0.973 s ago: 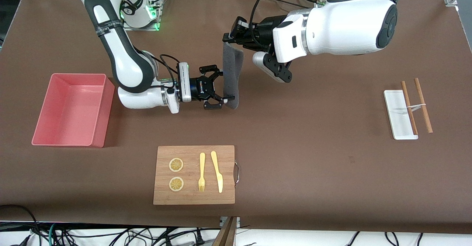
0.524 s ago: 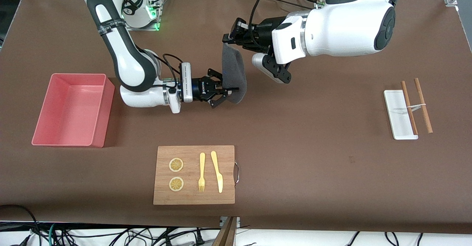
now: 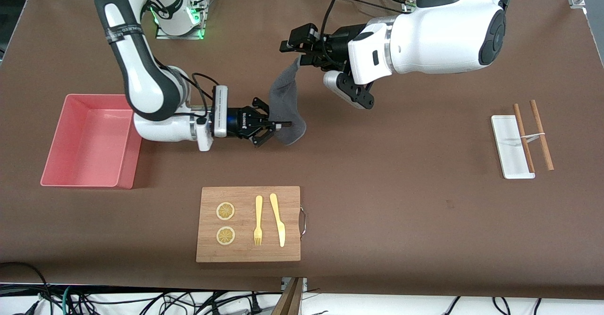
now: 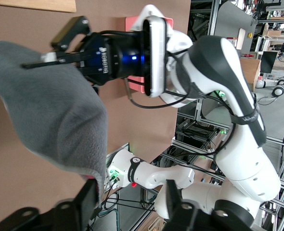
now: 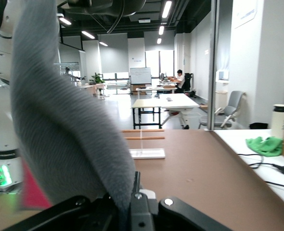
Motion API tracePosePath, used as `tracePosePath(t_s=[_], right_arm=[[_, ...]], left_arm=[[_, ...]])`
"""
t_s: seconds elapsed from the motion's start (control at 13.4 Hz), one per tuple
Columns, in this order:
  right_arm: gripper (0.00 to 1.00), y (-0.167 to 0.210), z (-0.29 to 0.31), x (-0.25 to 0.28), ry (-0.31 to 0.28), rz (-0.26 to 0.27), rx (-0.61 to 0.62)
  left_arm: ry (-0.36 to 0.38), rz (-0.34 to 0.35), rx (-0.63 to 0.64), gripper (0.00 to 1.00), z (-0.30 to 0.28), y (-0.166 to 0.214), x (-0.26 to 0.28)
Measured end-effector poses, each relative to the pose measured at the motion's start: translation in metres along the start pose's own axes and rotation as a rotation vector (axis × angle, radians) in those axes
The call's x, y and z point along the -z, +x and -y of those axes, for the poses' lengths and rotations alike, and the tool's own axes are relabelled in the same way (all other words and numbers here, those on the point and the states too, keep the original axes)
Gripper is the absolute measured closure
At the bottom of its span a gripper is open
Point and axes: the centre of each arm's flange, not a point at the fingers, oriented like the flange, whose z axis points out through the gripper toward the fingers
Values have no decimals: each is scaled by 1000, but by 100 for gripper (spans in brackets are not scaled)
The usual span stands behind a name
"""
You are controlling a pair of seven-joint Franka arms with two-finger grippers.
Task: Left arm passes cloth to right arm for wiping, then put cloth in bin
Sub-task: 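Open the left gripper and withdraw it while the right gripper pulls the cloth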
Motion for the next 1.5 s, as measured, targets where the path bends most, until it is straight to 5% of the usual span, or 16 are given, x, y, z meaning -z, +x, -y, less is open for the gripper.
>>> tracePosePath(t_s=[0.22, 0.45, 0.75, 1.05, 1.27, 1.5], right_arm=[[98, 10, -7, 18, -23, 1, 22], [98, 17, -13, 49, -3, 23, 30], [98, 55, -7, 124, 101, 162, -56], [98, 70, 16, 187, 201, 410, -189], [98, 94, 36, 221, 196, 625, -334], [98, 90, 43, 244, 139, 814, -471]], left_arm=[[200, -39, -17, 0, 27, 7, 13], [464, -56, -8, 0, 68, 13, 36], [795, -133, -6, 0, 104, 23, 63], [1017, -242, 51, 0, 145, 36, 125], [1027, -277, 149, 0, 176, 32, 182], [1014, -235, 219, 0, 183, 4, 221]])
